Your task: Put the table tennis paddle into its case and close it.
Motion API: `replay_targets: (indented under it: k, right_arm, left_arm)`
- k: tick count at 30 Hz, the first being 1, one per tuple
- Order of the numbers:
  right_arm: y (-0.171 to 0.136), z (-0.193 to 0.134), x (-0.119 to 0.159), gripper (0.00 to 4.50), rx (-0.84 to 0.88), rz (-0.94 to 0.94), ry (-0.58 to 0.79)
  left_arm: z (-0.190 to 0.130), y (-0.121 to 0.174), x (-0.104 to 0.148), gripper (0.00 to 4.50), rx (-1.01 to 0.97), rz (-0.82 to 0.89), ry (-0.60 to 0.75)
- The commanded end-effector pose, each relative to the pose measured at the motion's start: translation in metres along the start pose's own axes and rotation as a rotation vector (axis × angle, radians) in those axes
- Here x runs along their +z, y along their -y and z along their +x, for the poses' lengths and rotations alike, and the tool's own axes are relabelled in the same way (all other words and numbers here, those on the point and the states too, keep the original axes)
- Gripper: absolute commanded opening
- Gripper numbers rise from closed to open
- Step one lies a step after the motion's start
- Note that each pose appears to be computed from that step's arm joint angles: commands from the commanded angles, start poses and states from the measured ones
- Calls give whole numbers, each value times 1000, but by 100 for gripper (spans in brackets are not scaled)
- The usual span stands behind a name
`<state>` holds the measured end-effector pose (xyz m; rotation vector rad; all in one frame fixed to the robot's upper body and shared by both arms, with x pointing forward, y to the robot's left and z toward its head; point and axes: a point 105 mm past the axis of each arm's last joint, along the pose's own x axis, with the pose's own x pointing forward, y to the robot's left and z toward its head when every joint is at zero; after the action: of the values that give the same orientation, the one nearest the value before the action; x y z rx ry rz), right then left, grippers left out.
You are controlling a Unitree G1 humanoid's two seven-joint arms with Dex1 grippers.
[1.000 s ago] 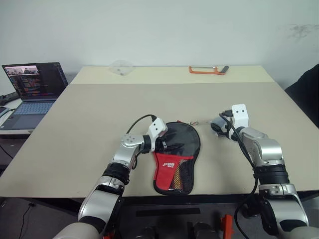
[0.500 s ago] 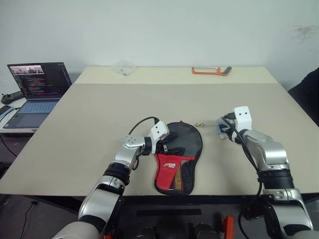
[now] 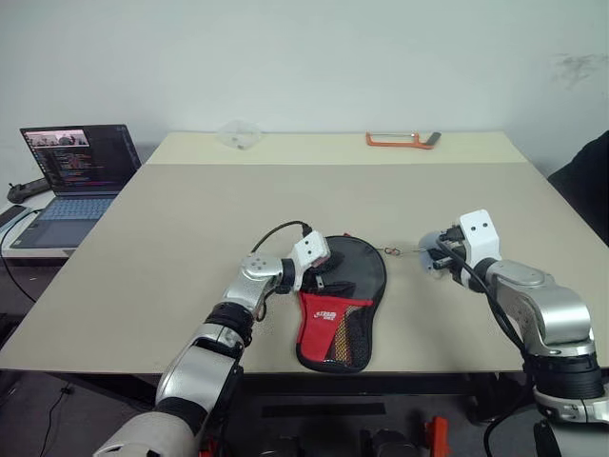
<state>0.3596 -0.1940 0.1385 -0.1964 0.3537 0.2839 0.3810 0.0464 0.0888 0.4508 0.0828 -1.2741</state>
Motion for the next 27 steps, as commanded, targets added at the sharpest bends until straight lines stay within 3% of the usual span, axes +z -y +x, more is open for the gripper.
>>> replay_targets:
  k: [1,11,19,27]
  right_arm:
    - [-3,-8,13,53,31,-44,32]
    - [1,-46,-13,53,136,-119,-102]
    - [-42,-97,-33,52,422,-160,-227]
    - [-90,-125,-59,52,619,-147,-300]
  left_arm:
    - [6,17,-14,392,-104,15,-65]
    - [13,26,-20,392,-141,-27,-70]
    - [14,28,-25,392,-137,-46,-83]
    - [19,31,-25,392,-137,-54,-78]
